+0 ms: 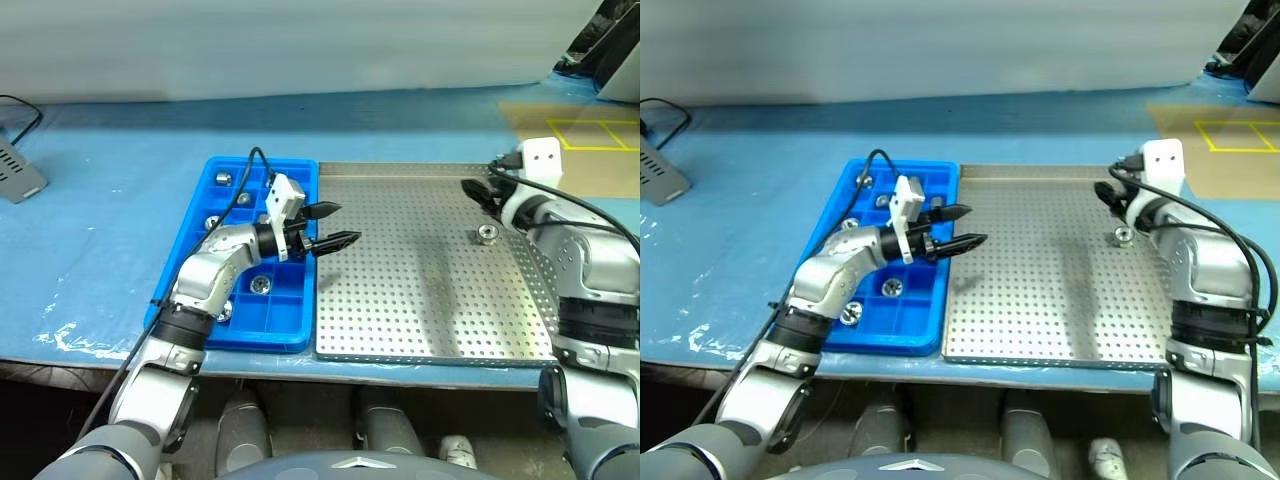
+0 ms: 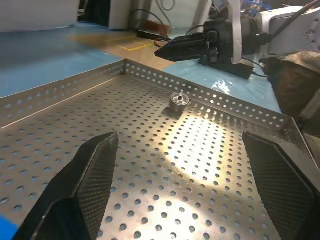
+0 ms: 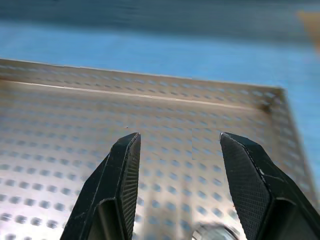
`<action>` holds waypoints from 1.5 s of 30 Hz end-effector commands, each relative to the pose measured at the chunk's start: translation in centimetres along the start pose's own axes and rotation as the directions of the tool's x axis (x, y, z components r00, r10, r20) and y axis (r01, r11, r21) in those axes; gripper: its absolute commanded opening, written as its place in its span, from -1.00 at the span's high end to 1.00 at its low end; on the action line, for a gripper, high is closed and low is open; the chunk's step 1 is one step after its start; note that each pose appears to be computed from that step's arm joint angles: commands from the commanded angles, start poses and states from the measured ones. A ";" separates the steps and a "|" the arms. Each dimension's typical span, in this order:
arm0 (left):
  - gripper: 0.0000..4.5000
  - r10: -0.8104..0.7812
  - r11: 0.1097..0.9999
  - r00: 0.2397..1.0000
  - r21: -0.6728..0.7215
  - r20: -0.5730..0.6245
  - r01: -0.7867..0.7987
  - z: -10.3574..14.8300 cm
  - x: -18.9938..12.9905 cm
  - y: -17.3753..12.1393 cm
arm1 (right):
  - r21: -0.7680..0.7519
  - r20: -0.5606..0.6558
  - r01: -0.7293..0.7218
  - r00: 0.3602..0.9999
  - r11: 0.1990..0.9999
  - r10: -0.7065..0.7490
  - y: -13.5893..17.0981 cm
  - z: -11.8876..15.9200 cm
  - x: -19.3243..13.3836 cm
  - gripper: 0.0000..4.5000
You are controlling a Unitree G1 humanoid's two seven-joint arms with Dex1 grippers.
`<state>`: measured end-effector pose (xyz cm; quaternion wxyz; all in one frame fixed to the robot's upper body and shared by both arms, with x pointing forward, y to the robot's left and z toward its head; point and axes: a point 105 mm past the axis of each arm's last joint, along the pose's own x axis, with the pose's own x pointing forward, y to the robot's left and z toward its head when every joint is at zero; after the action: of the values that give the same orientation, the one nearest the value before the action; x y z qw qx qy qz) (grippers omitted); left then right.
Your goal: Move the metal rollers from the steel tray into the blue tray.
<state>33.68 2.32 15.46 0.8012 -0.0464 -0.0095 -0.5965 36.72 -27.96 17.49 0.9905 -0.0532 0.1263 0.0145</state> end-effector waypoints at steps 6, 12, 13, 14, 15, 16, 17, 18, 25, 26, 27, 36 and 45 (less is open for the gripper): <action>-0.86 -0.059 0.998 0.998 0.034 0.027 0.058 1.1 0.6 0.0 | 0.131 -0.053 0.118 0.992 0.984 -0.112 -1.5 -1.8 -0.8 -0.16; -0.86 -0.038 0.999 0.999 0.038 0.018 0.038 0.9 0.0 0.2 | 0.236 -0.091 0.133 0.989 0.963 -0.114 -1.6 -2.9 0.4 -0.23; -0.86 -0.034 0.999 0.999 0.039 0.018 0.034 0.9 -0.1 0.2 | 0.239 -0.097 0.137 0.988 0.961 -0.117 -1.7 -3.0 0.6 -0.30; -0.86 -0.030 0.999 0.999 0.040 0.020 0.029 1.0 -0.2 0.2 | 0.245 -0.099 0.146 0.987 0.958 -0.125 -1.9 -3.0 0.9 -0.39; -0.86 -0.026 0.999 0.999 0.041 0.021 0.025 1.0 -0.3 0.3 | 0.248 -0.099 0.152 0.986 0.957 -0.131 -2.0 -3.0 1.1 -0.53; -0.86 -0.021 0.999 1.000 0.043 0.020 0.021 1.0 -0.4 0.3 | 0.252 -0.099 0.158 0.986 0.955 -0.137 -2.1 -3.0 1.3 -0.67; -0.86 -0.017 0.999 1.000 0.044 0.018 0.016 1.0 -0.5 0.3 | 0.262 -0.099 0.162 0.985 0.951 -0.140 -2.1 -3.1 1.6 -0.79; -0.86 -0.013 0.999 1.000 0.045 0.017 0.012 1.0 -0.6 0.4 | 0.273 -0.102 0.160 0.985 0.949 -0.137 -2.0 -3.1 1.8 -0.93; -0.86 0.016 0.998 1.000 0.053 0.015 -0.017 1.0 -1.3 0.5 | 0.334 -0.155 0.140 0.984 0.932 -0.092 -0.9 -4.8 3.6 -0.99; -0.86 0.020 0.998 1.000 0.054 0.016 -0.021 1.1 -1.3 0.5 | 0.337 -0.170 0.144 0.981 0.931 -0.090 -0.8 -5.3 3.8 -0.99; -0.86 0.024 0.998 1.000 0.056 0.016 -0.025 1.1 -1.4 0.6 | 0.338 -0.182 0.142 0.980 0.930 -0.084 -0.7 -5.7 4.0 -0.99; -0.86 0.134 0.986 0.991 0.096 0.014 -0.134 1.6 -3.9 1.6 | 0.271 -0.041 -0.060 0.996 0.961 0.074 4.0 -2.2 5.3 0.20; -0.86 0.408 0.895 0.911 0.170 0.057 -0.412 3.4 -10.6 3.5 | 0.084 0.322 -0.691 0.701 0.718 0.636 17.8 8.3 2.7 0.21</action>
<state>34.50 12.14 16.03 0.8980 0.0080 -0.0272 -0.4391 42.28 -12.54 20.29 0.9575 0.0970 0.0494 0.2671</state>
